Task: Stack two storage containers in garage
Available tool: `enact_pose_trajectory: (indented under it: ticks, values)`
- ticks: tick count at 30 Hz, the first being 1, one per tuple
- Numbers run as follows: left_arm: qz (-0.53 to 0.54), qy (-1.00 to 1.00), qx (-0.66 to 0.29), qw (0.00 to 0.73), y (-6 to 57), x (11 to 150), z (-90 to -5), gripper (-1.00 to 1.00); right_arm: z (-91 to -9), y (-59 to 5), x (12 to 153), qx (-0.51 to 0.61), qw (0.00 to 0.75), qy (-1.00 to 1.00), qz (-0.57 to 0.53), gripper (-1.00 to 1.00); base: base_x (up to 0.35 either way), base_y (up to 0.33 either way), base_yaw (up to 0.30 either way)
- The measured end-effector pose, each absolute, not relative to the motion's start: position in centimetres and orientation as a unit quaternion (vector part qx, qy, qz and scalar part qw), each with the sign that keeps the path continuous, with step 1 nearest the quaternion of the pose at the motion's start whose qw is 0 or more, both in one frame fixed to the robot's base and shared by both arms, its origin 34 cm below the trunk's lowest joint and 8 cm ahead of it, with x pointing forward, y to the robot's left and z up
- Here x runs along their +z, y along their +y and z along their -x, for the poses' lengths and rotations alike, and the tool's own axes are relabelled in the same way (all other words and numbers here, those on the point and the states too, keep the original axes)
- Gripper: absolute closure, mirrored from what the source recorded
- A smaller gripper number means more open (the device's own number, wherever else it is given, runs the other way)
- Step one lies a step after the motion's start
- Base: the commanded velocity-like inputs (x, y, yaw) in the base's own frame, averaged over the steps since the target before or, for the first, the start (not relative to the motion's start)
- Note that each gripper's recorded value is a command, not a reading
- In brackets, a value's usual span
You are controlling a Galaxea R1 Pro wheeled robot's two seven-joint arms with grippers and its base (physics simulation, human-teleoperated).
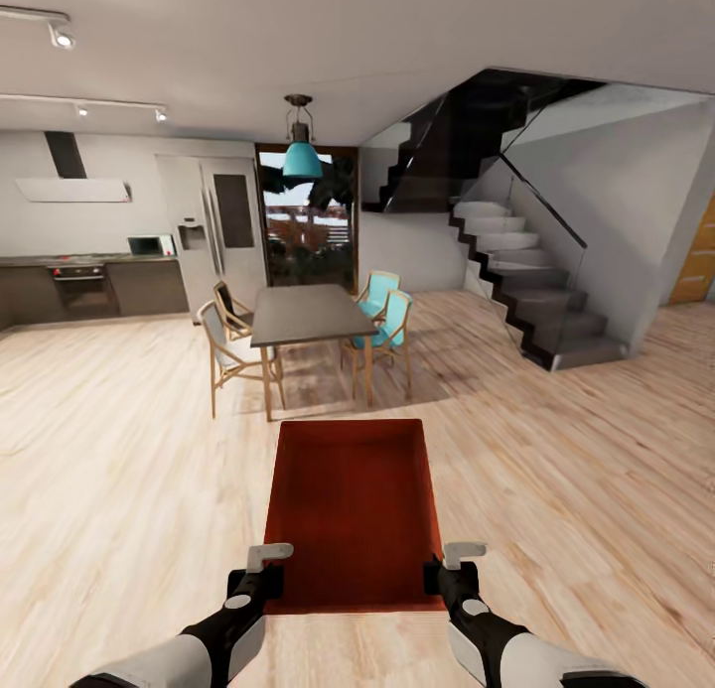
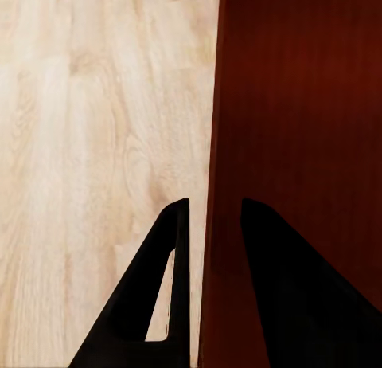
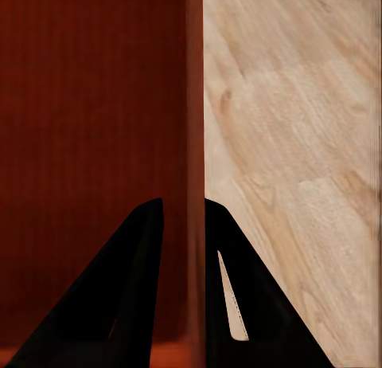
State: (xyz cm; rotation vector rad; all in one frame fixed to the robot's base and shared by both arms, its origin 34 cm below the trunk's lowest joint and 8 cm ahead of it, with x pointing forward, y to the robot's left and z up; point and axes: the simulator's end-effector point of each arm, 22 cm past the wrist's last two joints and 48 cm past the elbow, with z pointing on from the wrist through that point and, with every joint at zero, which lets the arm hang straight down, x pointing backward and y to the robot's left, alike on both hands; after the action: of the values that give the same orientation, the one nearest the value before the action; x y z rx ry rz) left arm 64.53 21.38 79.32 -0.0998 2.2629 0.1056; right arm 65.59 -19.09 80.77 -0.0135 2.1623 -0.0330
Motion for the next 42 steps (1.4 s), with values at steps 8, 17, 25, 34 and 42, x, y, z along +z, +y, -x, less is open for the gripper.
enact_pose_trajectory:
  ticks: [8, 17, 25, 34, 42]
  values:
    - [0.040, 0.904, 0.042, 0.423, 21.39, 79.31, -64.53, 1.00, -65.57, -19.08, 80.76, -0.013, 0.470, 0.883, 0.005, 1.00, 0.321, 0.000, -0.233]
    - [0.039, 0.904, 0.042, 0.423, 21.39, 79.30, -64.51, 1.00, -65.54, -19.09, 80.73, -0.013, 0.470, 0.883, 0.005, 1.00, 0.321, 0.000, -0.234]
    - [0.039, 0.905, 0.043, 0.422, 21.33, 79.29, -64.49, 1.00, -65.52, -19.16, 80.69, -0.014, 0.469, 0.883, 0.005, 1.00, 0.321, 0.000, -0.234]
    - [0.039, 0.905, 0.043, 0.422, 21.38, 79.29, -64.51, 1.00, -65.54, -19.09, 80.73, -0.013, 0.470, 0.883, 0.005, 1.00, 0.321, 0.000, -0.235]
    - [0.039, 0.904, 0.042, 0.423, 21.39, 79.30, -64.51, 1.00, -65.54, -19.08, 80.73, -0.013, 0.470, 0.883, 0.005, 1.00, 0.321, 0.000, -0.236]
